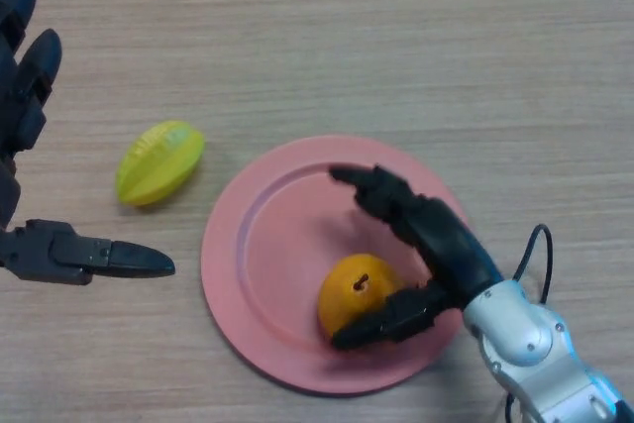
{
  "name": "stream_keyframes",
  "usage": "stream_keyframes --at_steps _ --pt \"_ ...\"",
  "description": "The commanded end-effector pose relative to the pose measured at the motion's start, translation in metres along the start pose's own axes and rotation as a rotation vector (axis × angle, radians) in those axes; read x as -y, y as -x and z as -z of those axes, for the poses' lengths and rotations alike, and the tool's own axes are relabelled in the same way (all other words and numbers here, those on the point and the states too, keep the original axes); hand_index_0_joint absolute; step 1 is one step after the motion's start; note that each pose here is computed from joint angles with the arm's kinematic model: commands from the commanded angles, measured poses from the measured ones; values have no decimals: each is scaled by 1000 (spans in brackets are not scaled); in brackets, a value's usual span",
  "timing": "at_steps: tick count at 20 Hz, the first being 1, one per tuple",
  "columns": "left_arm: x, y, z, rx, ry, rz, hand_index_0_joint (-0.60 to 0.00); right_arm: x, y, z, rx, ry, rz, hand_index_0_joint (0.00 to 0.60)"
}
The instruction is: Pick up the yellow pear and place it on the plate
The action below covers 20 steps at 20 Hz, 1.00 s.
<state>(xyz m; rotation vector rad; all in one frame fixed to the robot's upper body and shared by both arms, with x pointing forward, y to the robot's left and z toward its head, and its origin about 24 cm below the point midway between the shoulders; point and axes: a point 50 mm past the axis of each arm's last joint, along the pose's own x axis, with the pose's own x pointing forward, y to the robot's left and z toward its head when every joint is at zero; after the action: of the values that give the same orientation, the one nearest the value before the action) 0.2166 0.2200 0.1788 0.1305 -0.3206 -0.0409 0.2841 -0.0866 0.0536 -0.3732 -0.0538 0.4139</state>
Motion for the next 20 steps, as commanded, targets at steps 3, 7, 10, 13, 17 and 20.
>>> stream_keyframes --at_steps 3,7,10,13,17,20 --pt "-13 0 -31 204 -96 -54 0 39 11 -63 345 -48 123 0" --pt "-14 -1 -26 189 -105 -47 0 59 40 -85 392 -85 139 0" --pt "-14 0 -25 180 -107 -13 0 72 62 -93 392 -71 157 0" --pt "-13 2 -29 181 -97 2 0 81 85 -103 351 -110 209 0" --pt "-13 0 -32 204 -98 3 0 90 99 -115 355 -90 270 0" --pt "-9 -1 -31 201 -104 23 0 95 98 -111 338 -60 297 0"
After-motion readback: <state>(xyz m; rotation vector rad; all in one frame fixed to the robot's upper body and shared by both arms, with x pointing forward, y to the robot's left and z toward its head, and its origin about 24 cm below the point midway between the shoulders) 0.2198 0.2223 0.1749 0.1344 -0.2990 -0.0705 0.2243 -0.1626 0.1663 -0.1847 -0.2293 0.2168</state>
